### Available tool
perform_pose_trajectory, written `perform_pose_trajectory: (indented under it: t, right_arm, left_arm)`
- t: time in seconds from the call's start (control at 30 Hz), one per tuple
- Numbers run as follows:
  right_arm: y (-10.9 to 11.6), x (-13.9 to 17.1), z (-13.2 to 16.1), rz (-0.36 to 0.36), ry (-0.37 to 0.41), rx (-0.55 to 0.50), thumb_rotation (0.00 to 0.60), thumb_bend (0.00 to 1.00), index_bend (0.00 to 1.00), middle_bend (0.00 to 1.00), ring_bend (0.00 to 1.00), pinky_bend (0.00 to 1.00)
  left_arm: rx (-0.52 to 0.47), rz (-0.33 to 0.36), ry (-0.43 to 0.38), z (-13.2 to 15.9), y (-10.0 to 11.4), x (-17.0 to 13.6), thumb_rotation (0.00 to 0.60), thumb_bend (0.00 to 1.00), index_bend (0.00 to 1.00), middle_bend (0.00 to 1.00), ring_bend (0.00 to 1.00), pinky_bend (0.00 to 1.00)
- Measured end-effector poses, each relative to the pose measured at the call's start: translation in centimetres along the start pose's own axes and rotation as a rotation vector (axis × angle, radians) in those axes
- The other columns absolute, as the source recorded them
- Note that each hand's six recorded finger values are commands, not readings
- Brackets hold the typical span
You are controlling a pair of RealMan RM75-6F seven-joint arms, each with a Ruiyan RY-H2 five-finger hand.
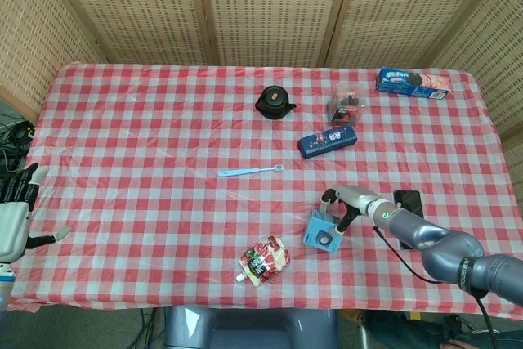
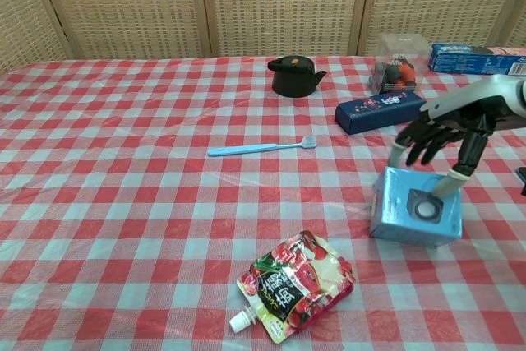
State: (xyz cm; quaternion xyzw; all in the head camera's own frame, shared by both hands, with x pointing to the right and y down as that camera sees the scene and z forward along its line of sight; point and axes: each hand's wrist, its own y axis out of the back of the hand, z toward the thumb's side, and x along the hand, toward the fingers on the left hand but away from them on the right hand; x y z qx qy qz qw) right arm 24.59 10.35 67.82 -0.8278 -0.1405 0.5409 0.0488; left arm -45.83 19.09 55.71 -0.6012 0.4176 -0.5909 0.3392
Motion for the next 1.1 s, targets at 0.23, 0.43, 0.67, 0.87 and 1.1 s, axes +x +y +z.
perform_pose_trajectory:
  t: [0.23, 0.43, 0.67, 0.87, 1.1]
  right_arm:
    - [2.1, 0.4, -0.6, -0.162, 0.034, 0.059, 0.600, 0.11, 0.06, 0.00, 0.00, 0.00]
    - [3.1, 2.3, -0.6, -0.250, 0.056, 0.065, 0.600, 0.01, 0.05, 0.00, 0.00, 0.00]
    - [4.7, 6.1, -1.0, -0.472, 0.112, 0.146, 0.600, 0.00, 0.04, 0.00, 0.00, 0.00]
    - [4.6, 10.5, -2.1, -0.729, 0.169, 0.249, 0.600, 0.00, 0.00, 0.00, 0.00, 0.00]
    - [-1.0, 15.8, -6.4, -0.888, 0.123, 0.347, 0.600, 0.00, 0.00, 0.00, 0.00, 0.00]
  left_arm:
    - [-0.008, 0.003, -0.010, 0.3, 0.1, -0.2, 0.600, 0.00, 0.00, 0.00, 0.00, 0.00]
    - [-0.018, 0.014, -0.018, 0.3, 0.5, -0.5, 0.600, 0.00, 0.00, 0.00, 0.00, 0.00]
    - [-0.034, 0.017, -0.037, 0.3, 0.9, -1.2, 0.600, 0.00, 0.00, 0.00, 0.00, 0.00]
    - [-0.041, 0.020, -0.068, 0.7, 1.0, -2.0, 0.600, 0.00, 0.00, 0.00, 0.00, 0.00]
    - [-0.055, 0.021, -0.088, 0.7, 1.0, -2.9, 0.600, 0.00, 0.00, 0.00, 0.00, 0.00]
